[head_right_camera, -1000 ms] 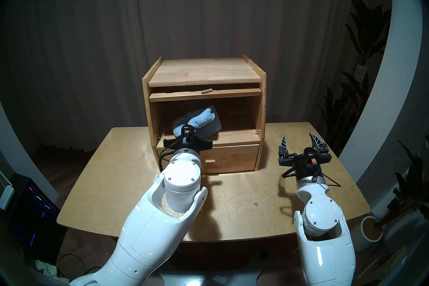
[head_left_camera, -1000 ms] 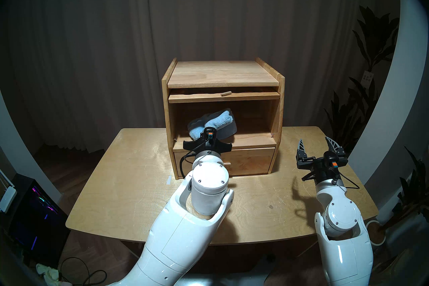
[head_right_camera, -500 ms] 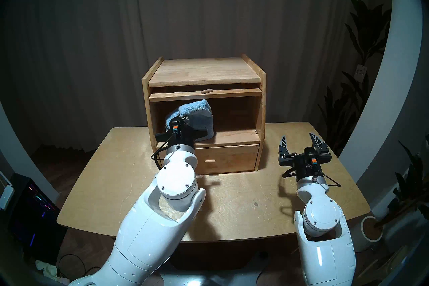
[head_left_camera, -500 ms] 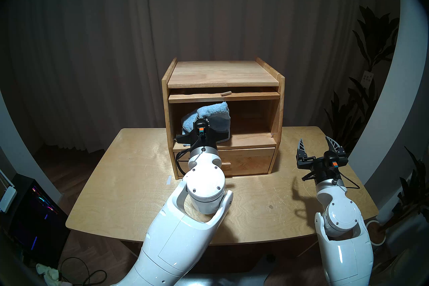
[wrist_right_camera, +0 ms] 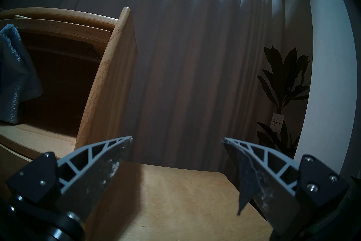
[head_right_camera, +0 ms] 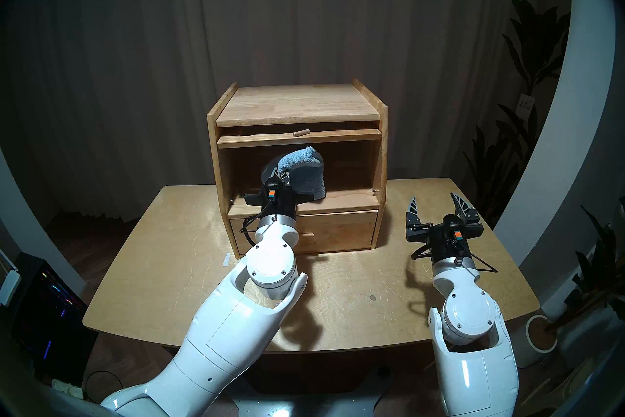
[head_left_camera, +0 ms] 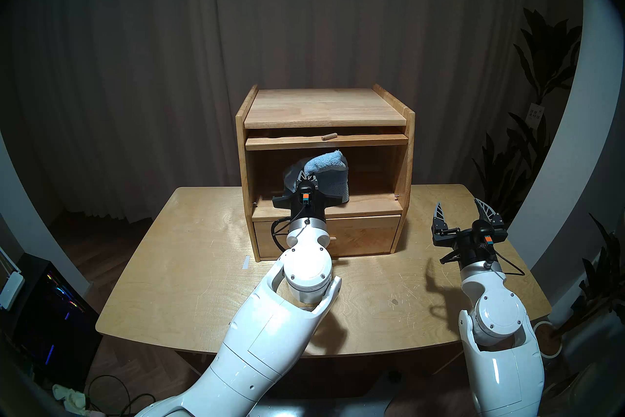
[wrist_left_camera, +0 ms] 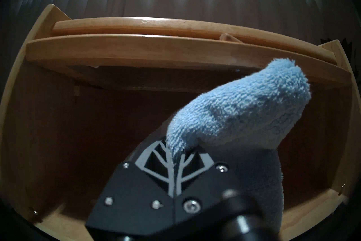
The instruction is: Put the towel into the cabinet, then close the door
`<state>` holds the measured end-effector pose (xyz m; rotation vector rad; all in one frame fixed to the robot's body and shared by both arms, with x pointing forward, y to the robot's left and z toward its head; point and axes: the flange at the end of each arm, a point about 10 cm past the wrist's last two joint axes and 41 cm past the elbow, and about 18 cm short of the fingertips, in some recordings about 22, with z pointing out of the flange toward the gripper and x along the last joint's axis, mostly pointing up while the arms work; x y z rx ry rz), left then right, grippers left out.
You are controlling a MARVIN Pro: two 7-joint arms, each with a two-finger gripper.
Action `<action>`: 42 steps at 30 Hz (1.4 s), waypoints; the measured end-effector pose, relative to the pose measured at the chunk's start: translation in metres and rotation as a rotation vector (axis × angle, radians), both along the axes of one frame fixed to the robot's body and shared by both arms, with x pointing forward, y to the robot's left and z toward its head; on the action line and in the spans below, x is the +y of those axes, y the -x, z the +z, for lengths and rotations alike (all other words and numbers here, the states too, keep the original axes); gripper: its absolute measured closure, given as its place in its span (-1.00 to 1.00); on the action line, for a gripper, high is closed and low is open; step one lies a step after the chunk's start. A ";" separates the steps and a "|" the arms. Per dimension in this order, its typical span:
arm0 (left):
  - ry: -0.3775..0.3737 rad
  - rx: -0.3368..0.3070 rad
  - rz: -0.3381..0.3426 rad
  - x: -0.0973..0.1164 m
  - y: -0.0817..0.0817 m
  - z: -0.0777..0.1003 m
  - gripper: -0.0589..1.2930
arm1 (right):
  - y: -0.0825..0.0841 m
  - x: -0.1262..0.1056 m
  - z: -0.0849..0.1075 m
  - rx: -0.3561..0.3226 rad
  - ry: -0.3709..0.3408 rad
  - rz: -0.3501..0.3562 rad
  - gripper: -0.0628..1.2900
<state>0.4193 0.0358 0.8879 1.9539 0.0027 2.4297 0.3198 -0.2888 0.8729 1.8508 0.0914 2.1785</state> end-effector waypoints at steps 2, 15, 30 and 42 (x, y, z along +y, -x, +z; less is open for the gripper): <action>-0.018 -0.010 -0.019 0.002 -0.004 0.001 0.95 | 0.000 0.000 0.000 0.000 0.000 0.000 -0.94; -0.113 0.166 -0.143 0.016 -0.013 0.000 0.95 | 0.001 0.000 0.000 0.000 0.000 0.000 -0.94; -0.133 0.201 -0.043 0.018 -0.031 0.019 0.95 | 0.001 0.000 0.000 0.000 0.000 0.000 -0.94; -0.174 0.249 -0.041 0.001 -0.039 0.010 0.95 | 0.001 0.000 0.000 0.000 0.000 0.000 -0.94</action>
